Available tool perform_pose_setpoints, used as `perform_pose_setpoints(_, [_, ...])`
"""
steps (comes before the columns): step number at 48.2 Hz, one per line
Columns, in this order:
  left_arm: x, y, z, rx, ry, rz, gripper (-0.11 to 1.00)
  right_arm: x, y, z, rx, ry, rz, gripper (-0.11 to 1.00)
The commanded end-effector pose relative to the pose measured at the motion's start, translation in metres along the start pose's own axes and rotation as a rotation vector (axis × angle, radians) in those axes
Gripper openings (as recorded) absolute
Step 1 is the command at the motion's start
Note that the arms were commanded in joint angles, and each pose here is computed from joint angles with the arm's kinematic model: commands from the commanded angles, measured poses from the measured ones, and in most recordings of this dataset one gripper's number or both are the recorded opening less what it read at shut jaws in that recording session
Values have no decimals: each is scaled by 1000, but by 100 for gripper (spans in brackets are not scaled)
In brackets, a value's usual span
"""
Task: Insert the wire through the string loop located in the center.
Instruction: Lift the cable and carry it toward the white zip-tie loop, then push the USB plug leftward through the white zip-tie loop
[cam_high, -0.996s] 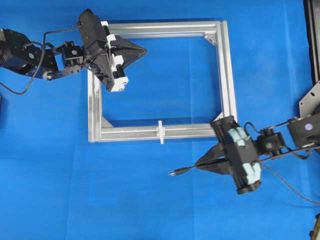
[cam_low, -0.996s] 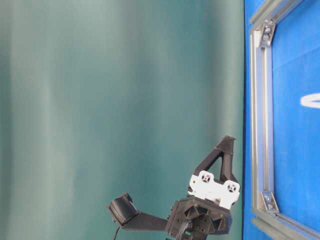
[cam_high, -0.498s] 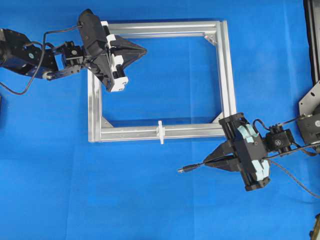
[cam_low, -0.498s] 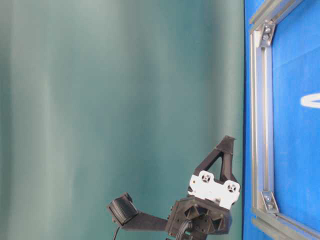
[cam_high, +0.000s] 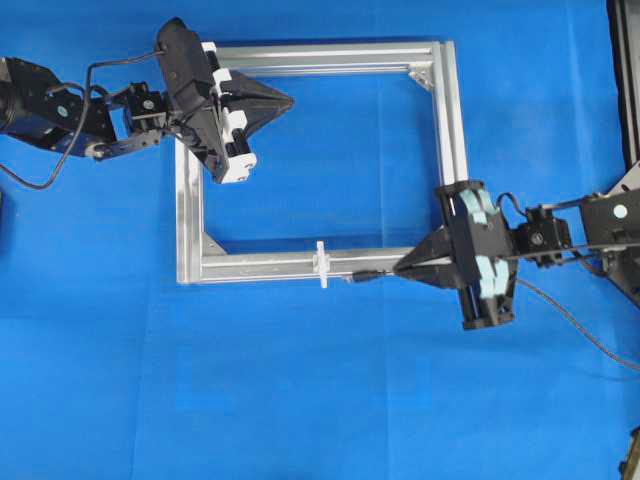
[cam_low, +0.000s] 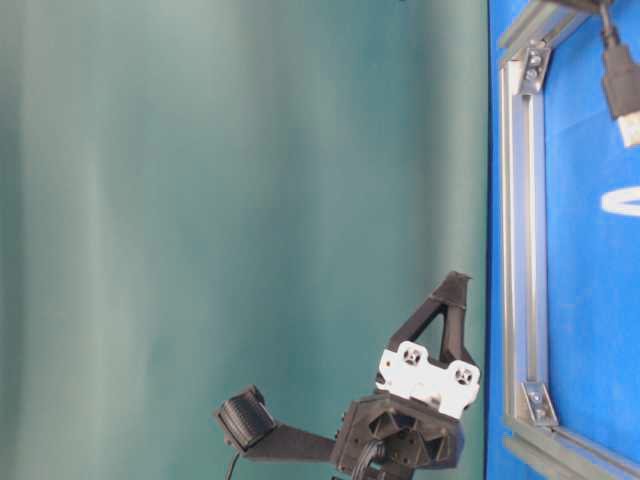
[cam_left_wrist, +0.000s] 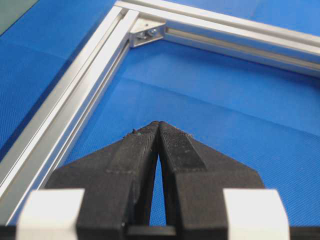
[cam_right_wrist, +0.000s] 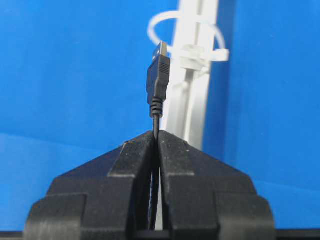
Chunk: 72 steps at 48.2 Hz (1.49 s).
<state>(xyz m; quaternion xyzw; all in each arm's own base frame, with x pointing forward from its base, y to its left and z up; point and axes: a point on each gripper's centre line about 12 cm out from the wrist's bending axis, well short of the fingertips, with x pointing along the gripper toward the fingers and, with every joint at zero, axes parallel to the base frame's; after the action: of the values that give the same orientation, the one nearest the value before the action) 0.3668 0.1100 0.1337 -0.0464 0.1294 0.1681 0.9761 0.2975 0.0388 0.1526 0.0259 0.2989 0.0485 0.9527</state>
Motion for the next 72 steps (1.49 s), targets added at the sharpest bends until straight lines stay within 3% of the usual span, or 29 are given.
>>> perform_pose_setpoints(1, [-2, -2, 14, 0, -43, -6, 0, 1, -6, 6, 14, -26, -15, -2])
perform_pose_setpoints(72, [-2, -2, 14, 0, -43, -6, 0, 2, -13, 5, 28, -25, -35, -2])
